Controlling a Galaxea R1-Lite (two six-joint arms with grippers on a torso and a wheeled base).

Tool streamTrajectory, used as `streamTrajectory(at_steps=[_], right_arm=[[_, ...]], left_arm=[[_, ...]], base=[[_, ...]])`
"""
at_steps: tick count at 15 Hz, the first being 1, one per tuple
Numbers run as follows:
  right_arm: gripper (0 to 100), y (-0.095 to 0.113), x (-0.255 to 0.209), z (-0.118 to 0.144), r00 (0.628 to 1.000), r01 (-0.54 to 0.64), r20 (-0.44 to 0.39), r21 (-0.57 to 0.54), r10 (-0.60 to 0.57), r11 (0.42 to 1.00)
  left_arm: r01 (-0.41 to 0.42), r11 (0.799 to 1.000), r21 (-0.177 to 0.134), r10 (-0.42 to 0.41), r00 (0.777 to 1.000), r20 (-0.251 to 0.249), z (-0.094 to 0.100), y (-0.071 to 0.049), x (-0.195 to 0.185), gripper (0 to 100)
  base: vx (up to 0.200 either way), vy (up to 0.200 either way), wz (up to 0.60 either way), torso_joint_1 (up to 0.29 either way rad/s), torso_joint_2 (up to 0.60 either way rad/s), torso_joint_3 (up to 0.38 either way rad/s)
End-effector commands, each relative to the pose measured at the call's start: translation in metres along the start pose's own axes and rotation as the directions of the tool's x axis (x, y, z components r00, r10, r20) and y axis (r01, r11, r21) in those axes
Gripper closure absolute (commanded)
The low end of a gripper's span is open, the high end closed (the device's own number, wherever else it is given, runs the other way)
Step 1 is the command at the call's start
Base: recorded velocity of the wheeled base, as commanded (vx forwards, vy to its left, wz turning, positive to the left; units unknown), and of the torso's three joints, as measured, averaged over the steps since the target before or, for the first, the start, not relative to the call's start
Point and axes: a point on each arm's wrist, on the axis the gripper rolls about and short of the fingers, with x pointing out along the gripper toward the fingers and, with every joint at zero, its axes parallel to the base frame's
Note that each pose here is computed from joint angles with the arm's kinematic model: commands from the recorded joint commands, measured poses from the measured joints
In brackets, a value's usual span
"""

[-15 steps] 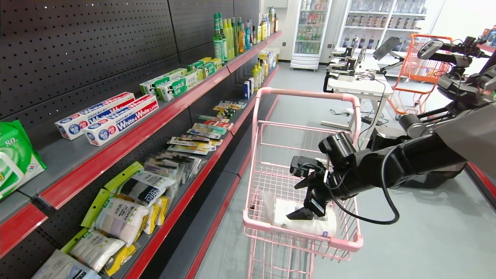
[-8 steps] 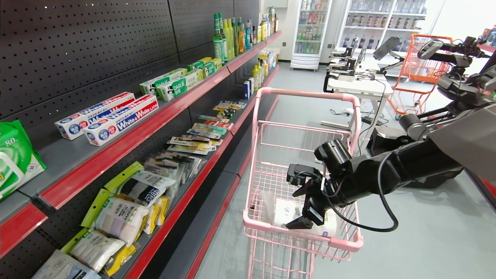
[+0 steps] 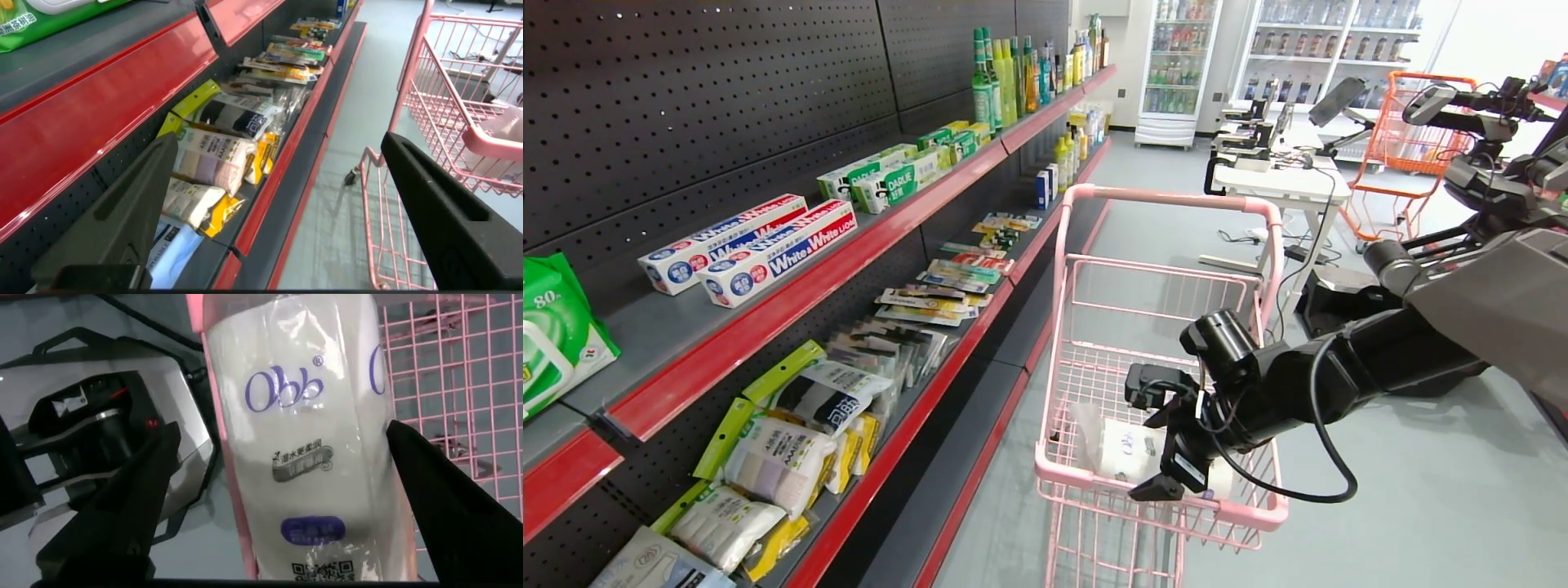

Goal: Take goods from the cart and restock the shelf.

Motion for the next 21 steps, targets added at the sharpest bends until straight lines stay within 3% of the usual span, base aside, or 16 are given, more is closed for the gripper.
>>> streamTrajectory(at_steps=[1,10,21], right_arm=[[0,-0.007,0.003,-0.002,1.000,0.007,-0.001,0.010,-0.006,1.000],[0,-0.026,0.010,-0.003,0.999,0.048,-0.004,0.024,-0.047,0.999],[0,-0.023,0.041,-0.005,0.998,0.018,-0.056,-0.016,-0.019,1.000]], left_arm=[[-0.001,1.000,0.000,0.001,1.000,-0.001,0.000,0.000,0.000,0],[-0.001,1.000,0.000,0.001,1.000,-0.001,0.000,0.000,0.000,0],[-0.001,1.000,0.000,0.001,1.000,-0.001,0.000,0.000,0.000,0]], base=[[0.000,0.000,0.00,0.000,0.00,0.000],[0.000,0.000,0.00,0.000,0.00,0.000],[0.000,0.000,0.00,0.000,0.00,0.000]])
